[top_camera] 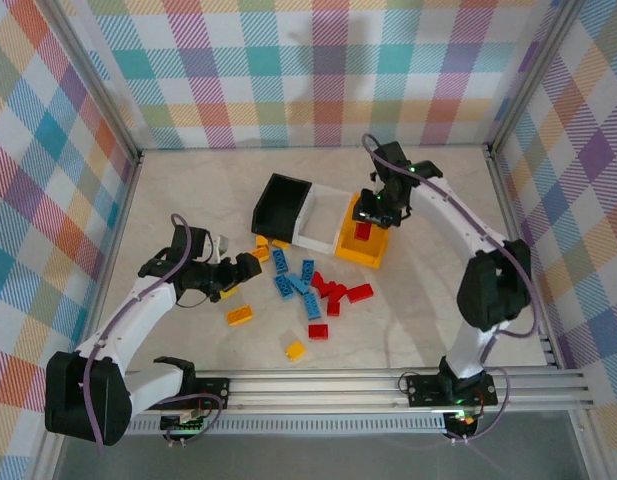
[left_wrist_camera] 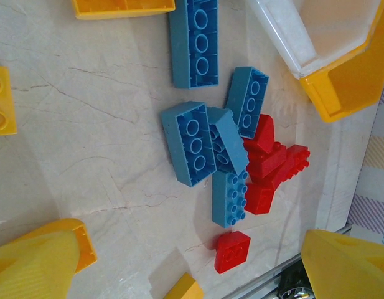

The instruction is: Sort the legos into containers by color

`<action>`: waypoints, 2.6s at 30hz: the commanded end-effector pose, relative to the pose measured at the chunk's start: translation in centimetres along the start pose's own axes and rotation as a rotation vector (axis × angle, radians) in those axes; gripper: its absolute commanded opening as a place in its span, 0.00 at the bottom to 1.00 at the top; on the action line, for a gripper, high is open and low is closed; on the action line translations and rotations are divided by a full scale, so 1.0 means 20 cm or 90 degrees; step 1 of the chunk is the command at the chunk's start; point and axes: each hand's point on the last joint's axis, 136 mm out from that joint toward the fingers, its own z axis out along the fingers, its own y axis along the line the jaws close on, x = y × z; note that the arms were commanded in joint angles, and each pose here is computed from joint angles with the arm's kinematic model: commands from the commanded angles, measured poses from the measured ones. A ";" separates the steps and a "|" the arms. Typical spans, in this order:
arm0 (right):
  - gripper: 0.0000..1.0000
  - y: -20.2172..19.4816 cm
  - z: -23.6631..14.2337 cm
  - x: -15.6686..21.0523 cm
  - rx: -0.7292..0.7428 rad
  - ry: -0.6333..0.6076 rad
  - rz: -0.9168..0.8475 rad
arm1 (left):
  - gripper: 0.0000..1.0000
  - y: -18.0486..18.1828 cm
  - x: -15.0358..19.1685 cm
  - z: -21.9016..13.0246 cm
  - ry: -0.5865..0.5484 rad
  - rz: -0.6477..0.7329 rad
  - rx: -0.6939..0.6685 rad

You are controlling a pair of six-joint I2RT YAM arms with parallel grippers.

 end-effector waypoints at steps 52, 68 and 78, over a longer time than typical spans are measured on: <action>0.53 -0.18 0.40 -0.17 0.087 0.081 -0.018 | 0.92 0.04 -0.03 -0.01 -0.014 -0.016 -0.049; 0.73 -0.19 -0.07 0.54 0.035 0.110 0.043 | 0.91 0.00 -0.04 0.00 -0.022 -0.010 -0.026; 0.93 -0.26 -0.02 0.88 0.025 0.043 0.465 | 0.90 -0.03 -0.04 0.03 -0.013 -0.011 -0.015</action>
